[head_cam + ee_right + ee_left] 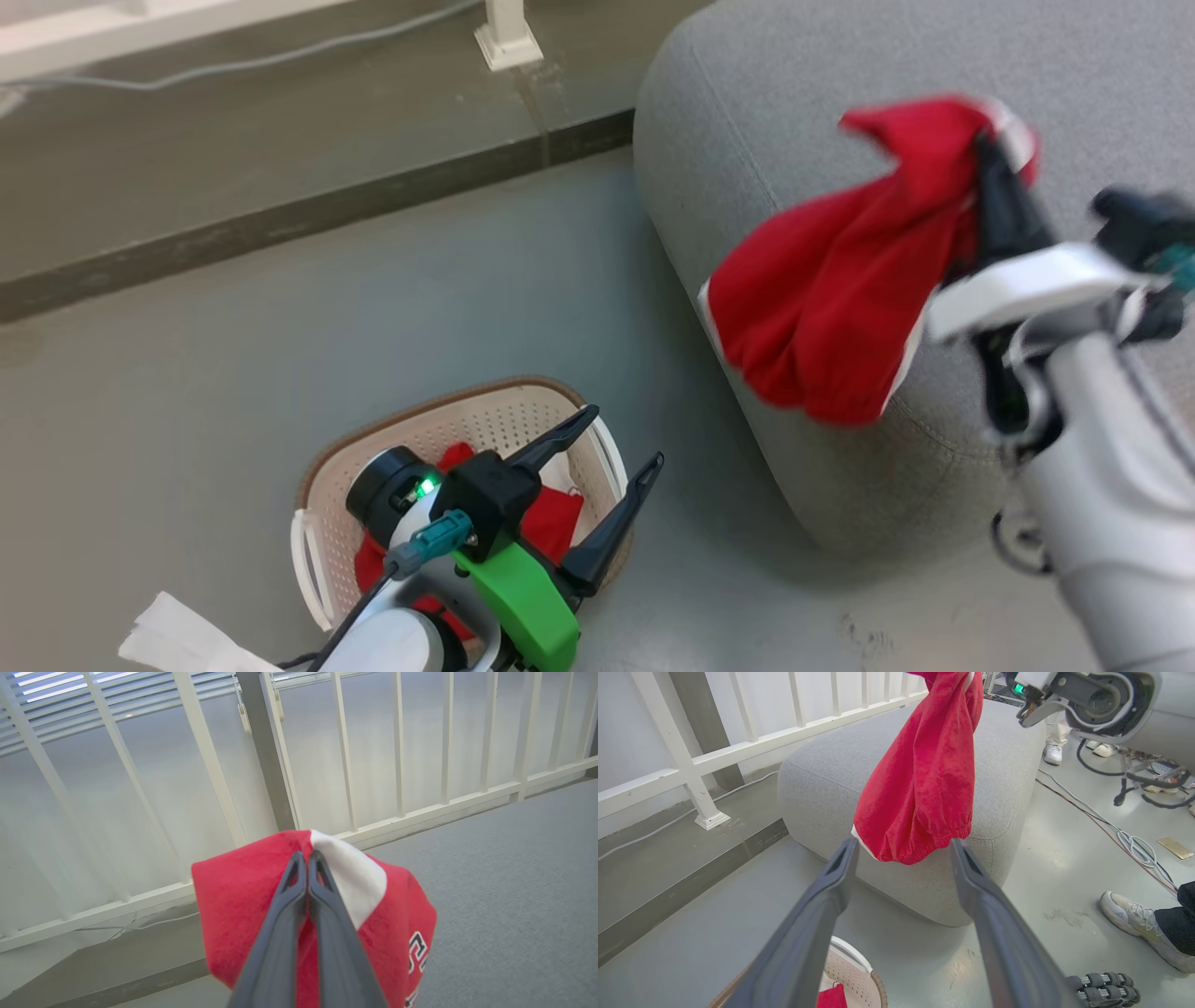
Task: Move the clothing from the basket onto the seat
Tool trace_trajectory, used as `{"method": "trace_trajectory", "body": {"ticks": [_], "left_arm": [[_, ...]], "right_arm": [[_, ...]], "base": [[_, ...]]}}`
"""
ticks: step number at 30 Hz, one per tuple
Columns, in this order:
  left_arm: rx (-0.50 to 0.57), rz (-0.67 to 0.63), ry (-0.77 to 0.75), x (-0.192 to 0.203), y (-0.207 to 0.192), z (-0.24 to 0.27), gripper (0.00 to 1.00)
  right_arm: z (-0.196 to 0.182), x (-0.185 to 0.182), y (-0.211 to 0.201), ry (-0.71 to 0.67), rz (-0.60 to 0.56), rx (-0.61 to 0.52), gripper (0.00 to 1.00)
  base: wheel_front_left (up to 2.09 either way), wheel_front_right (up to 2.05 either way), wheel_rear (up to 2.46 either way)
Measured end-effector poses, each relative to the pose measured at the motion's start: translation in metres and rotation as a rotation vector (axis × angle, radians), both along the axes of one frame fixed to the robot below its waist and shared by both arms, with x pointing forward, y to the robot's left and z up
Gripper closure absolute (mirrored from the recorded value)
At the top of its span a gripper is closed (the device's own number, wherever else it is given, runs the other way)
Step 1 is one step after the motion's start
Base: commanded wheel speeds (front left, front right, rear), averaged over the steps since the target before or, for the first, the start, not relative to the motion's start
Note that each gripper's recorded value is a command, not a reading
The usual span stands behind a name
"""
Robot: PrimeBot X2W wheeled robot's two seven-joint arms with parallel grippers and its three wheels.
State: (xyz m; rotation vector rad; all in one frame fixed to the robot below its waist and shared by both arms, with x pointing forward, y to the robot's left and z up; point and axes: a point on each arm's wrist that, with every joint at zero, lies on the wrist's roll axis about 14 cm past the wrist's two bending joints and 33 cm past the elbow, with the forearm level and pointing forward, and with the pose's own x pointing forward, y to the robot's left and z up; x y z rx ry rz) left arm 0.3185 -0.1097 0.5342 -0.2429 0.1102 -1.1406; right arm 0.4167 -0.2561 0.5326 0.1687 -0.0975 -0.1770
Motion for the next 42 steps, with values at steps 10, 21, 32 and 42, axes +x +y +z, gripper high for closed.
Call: {"method": "trace_trajectory", "body": {"ticks": [10,21,32,42], "left_arm": [[0.012,-0.033,0.049,0.010,-0.005,-0.016,0.00],[0.004,-0.015,0.070,0.024,0.002,-0.022,0.00],[0.019,0.045,0.093,0.058,0.018,-0.042,0.00],[0.063,0.076,0.143,0.077,0.030,-0.075,0.00]], "right_arm": [[0.057,0.029,-0.070,-0.115,-0.140,-0.119,1.00],[0.086,0.064,-0.116,-0.155,-0.229,-0.202,1.00],[-0.003,0.095,-0.137,0.064,-0.272,-0.172,1.00],[-0.105,0.090,-0.124,0.284,-0.295,-0.038,1.00]], "base": [[0.00,0.00,0.00],[0.00,0.00,0.00],[0.00,0.00,0.00],[0.00,0.00,0.00]]}}
